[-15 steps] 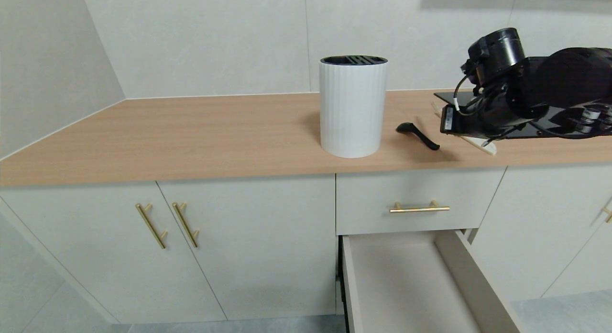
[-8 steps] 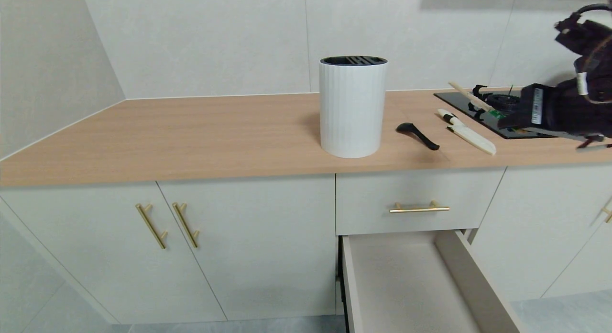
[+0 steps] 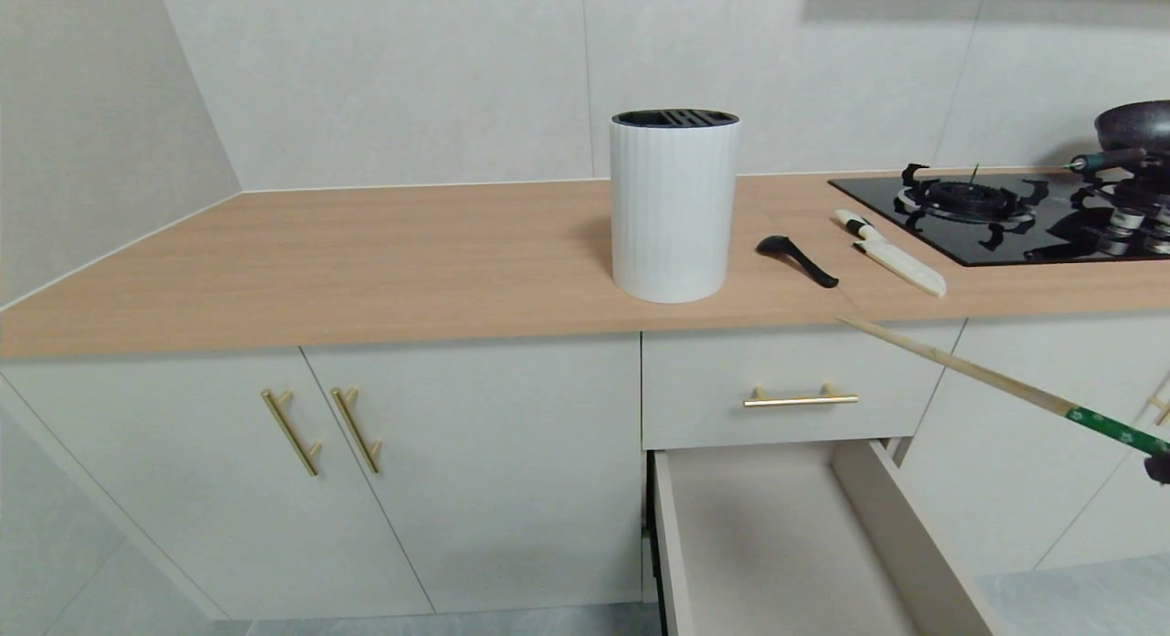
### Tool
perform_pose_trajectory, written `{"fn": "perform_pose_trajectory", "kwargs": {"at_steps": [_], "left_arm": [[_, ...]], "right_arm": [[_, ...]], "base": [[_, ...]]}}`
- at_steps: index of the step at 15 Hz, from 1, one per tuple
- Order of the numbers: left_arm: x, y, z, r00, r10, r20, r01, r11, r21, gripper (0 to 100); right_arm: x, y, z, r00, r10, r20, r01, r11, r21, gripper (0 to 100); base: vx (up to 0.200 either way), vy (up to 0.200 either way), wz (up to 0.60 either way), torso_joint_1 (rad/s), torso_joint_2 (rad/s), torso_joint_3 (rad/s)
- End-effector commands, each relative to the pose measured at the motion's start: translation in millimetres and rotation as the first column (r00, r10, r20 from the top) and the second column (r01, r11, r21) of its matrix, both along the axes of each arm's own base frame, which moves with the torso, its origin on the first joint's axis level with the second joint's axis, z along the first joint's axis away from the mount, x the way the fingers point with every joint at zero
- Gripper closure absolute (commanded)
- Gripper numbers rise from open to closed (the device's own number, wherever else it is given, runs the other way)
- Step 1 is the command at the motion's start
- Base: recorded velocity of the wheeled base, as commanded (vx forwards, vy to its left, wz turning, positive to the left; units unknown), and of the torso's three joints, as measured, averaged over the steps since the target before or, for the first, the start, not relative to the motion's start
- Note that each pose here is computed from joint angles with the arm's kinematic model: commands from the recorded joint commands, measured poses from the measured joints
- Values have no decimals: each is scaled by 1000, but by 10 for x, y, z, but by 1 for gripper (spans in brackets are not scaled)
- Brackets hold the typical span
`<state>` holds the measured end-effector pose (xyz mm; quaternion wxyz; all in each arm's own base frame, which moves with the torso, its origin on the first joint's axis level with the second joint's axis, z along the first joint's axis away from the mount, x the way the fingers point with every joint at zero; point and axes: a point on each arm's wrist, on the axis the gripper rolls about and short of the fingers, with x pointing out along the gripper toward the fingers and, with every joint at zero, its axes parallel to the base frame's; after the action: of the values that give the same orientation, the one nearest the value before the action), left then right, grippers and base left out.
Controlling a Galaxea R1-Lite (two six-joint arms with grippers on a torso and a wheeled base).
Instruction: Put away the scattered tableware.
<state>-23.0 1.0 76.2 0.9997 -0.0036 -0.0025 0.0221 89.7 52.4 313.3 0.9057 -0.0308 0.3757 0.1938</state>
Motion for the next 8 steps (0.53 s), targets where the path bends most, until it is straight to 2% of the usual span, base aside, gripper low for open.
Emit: {"fn": "perform_pose_trajectory", "kwargs": {"at_steps": [1, 3, 4, 6, 8], "left_arm": [[0, 0, 0, 1000, 0, 0, 0, 1000, -1, 0], [0, 0, 0, 1000, 0, 0, 0, 1000, -1, 0], [0, 0, 0, 1000, 0, 0, 0, 1000, -1, 0], [0, 0, 0, 1000, 0, 0, 0, 1000, -1, 0], [0, 0, 0, 1000, 0, 0, 0, 1000, -1, 0]], "right_arm": [[-49, -25, -53, 998, 35, -46, -38, 997, -61, 100], [82, 57, -119, 994, 39, -104, -47, 995, -82, 100], [237, 156, -220, 983, 46, -178, -65, 993, -103, 100], [664, 418, -579, 930, 24, -366, -97, 979, -181, 100], [951, 592, -856, 880, -14, -475, -111, 966, -233, 100]], "base": [[0, 0, 0, 0, 0, 0], [0, 0, 0, 0, 0, 0], [0, 0, 0, 0, 0, 0], [0, 0, 0, 0, 0, 0], [0, 0, 0, 0, 0, 0]]}}
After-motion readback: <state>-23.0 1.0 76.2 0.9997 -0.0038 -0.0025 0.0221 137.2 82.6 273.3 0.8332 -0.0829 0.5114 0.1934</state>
